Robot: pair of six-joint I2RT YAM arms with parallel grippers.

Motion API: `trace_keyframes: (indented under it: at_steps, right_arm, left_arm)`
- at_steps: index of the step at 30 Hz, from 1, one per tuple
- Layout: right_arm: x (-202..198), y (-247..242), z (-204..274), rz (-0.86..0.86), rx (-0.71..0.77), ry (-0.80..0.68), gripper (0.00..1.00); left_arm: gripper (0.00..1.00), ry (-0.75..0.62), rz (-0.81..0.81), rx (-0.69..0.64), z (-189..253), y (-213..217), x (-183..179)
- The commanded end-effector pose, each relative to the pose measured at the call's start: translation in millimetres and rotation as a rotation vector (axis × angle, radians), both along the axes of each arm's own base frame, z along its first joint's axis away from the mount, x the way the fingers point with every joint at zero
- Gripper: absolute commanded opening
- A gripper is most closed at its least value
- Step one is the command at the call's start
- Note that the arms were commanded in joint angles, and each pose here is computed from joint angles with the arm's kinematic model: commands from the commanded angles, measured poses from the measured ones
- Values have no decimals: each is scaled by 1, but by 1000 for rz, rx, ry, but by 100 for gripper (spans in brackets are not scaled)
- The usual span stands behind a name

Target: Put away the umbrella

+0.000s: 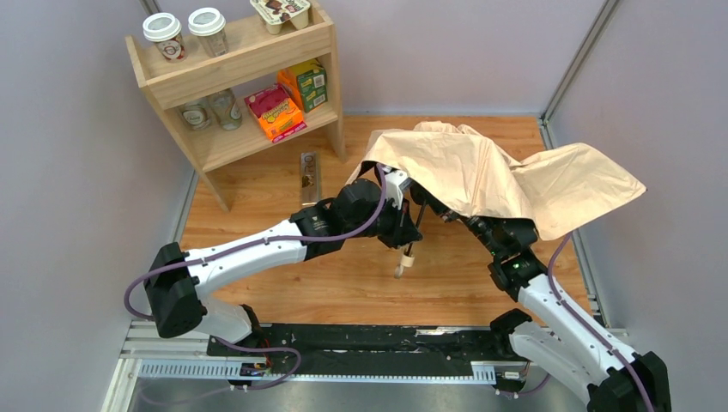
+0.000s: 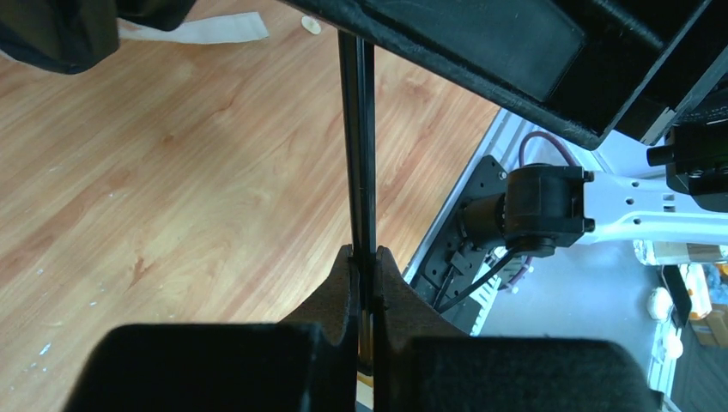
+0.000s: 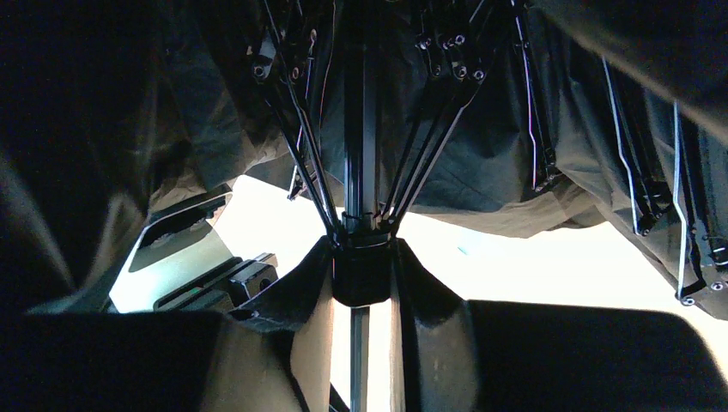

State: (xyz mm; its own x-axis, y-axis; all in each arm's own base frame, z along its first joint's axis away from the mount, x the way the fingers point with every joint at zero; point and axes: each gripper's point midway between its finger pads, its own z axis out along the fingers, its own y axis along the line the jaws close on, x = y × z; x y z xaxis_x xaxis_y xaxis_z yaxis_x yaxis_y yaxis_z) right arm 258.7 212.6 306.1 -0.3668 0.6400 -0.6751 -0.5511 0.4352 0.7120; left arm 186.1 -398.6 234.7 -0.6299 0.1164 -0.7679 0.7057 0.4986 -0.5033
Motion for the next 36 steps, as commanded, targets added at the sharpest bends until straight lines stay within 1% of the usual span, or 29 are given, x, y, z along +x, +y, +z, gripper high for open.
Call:
trace_keyframes:
  at_steps: [1, 4, 8, 10, 11, 12, 13, 15, 16, 19, 22, 23, 24, 25, 26, 27, 28, 29, 30, 31, 32, 34, 35, 36]
  right_arm:
    - [-1, -2, 9, 0, -19, 6, 0]
    - [3, 2, 17, 19, 4, 2, 0]
    - [4, 3, 18, 21, 16, -16, 0]
    - [6, 3, 18, 13, -32, -56, 0]
    - [9, 0, 19, 0, -52, -75, 0]
    - [13, -2, 21, -8, -65, -98, 0]
    - [15, -3, 25, -6, -81, -126, 0]
    - [19, -1, 32, 39, -138, -196, 0]
    - [22, -2, 37, 50, -171, -229, 0]
    - [27, -1, 45, 67, -303, -337, 0]
    - [19, 3, 43, 111, -429, -502, 0]
    - [14, 4, 42, 125, -468, -590, 0]
    - [9, 4, 39, 127, -490, -654, 0]
    - [2, 5, 38, 137, -507, -722, 0]
    - [0, 4, 33, 132, -525, -759, 0]
    - [-3, 3, 34, 122, -532, -784, 0]
    - [-4, 3, 32, 129, -547, -800, 0]
    - [-6, 3, 30, 139, -561, -811, 0]
    - [-7, 3, 30, 134, -589, -848, 0]
    - [-8, 0, 30, 108, -592, -869, 0]
    - [-9, -4, 35, 66, -581, -895, 0]
    - [-15, -7, 36, 41, -560, -933, 0]
    - [-16, -6, 38, 51, -559, -938, 0]
    - [-18, -4, 40, 62, -557, -941, 0]
  left_arm:
    - [0, -185, 39, -196, 73, -6, 22]
    - [0, -165, 47, -188, 65, -1, 19]
    - [1, -160, 47, -192, 66, 2, 17]
    - [19, -165, 24, -186, 64, 6, 11]
    - [36, -181, -8, -221, 72, 7, 3]
    - [44, -167, -22, -207, 55, 11, -2]
    - [52, -176, -44, -230, 53, 18, -11]
    - [55, -183, -75, -228, 37, 35, -27]
    - [57, -189, -84, -231, 36, 41, -32]
    - [56, -229, -112, -223, 31, 79, -58]
    - [54, -274, -136, -232, 41, 111, -79]
    - [54, -305, -133, -252, 54, 125, -86]
    - [54, -316, -104, -233, 56, 137, -87]
    - [56, -335, -83, -250, 74, 144, -87]
    - [59, -340, -26, -228, 76, 152, -81]
    - [60, -369, 11, -260, 101, 158, -78]
    - [61, -385, 88, -259, 119, 166, -68]
    - [62, -393, 148, -256, 129, 172, -59]
    - [64, -403, 273, -243, 146, 184, -42]
    - [66, -402, 335, -230, 152, 189, -32]
    - [70, -420, 456, -223, 169, 201, -15]
    - [74, -461, 560, -217, 187, 204, 6]
    - [75, -476, 572, -234, 196, 202, 11]
    - [78, -502, 539, -263, 210, 189, 16]
